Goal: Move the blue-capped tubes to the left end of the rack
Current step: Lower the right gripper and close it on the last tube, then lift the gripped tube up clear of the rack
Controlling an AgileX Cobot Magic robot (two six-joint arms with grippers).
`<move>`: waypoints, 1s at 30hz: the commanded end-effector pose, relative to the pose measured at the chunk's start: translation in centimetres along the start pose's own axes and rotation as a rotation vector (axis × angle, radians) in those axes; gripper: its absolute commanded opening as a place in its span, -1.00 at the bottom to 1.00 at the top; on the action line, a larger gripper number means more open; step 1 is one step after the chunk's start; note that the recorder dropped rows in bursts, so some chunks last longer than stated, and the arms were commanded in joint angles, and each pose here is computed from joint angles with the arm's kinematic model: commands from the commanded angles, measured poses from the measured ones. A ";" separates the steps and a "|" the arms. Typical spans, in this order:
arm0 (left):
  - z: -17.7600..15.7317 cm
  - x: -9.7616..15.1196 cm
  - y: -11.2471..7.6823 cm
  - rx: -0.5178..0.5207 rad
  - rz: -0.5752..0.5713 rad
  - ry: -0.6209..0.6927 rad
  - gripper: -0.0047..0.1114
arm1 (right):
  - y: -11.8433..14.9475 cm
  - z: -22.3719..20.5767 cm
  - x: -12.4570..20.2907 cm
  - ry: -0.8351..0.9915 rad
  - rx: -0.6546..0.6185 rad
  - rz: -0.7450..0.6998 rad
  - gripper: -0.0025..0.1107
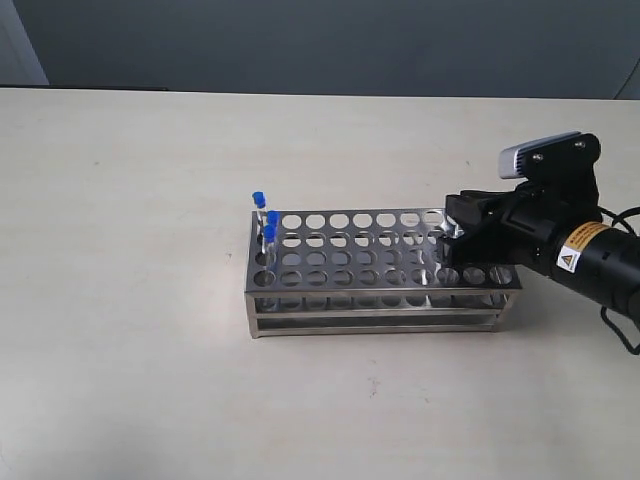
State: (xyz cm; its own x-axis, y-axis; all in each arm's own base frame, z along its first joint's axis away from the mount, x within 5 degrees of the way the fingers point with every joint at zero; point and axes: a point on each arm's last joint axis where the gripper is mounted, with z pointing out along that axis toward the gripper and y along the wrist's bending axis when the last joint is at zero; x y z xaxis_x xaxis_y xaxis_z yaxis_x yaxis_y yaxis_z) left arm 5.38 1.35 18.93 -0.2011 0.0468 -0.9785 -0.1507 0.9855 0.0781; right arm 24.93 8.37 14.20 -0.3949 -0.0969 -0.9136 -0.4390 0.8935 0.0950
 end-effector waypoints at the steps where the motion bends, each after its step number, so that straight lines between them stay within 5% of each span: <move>1: 0.0 0.0 0.0 -0.002 -0.007 -0.006 -0.91 | 0.0 -0.6 -1.2 -0.055 0.004 -0.010 -0.96; 30: 0.0 0.0 0.0 -0.002 -0.007 -0.006 -0.91 | 1.5 -6.9 -7.6 -0.285 0.007 -0.039 -0.96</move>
State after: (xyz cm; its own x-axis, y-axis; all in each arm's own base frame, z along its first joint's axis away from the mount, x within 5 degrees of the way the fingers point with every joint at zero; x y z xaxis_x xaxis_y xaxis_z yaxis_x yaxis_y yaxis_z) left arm 5.38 1.35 18.93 -0.2011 0.0468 -0.9785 -0.1507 0.9855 0.0781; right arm 22.07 7.34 23.22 -0.1562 -0.0284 -0.9873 -0.4236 0.9049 0.0410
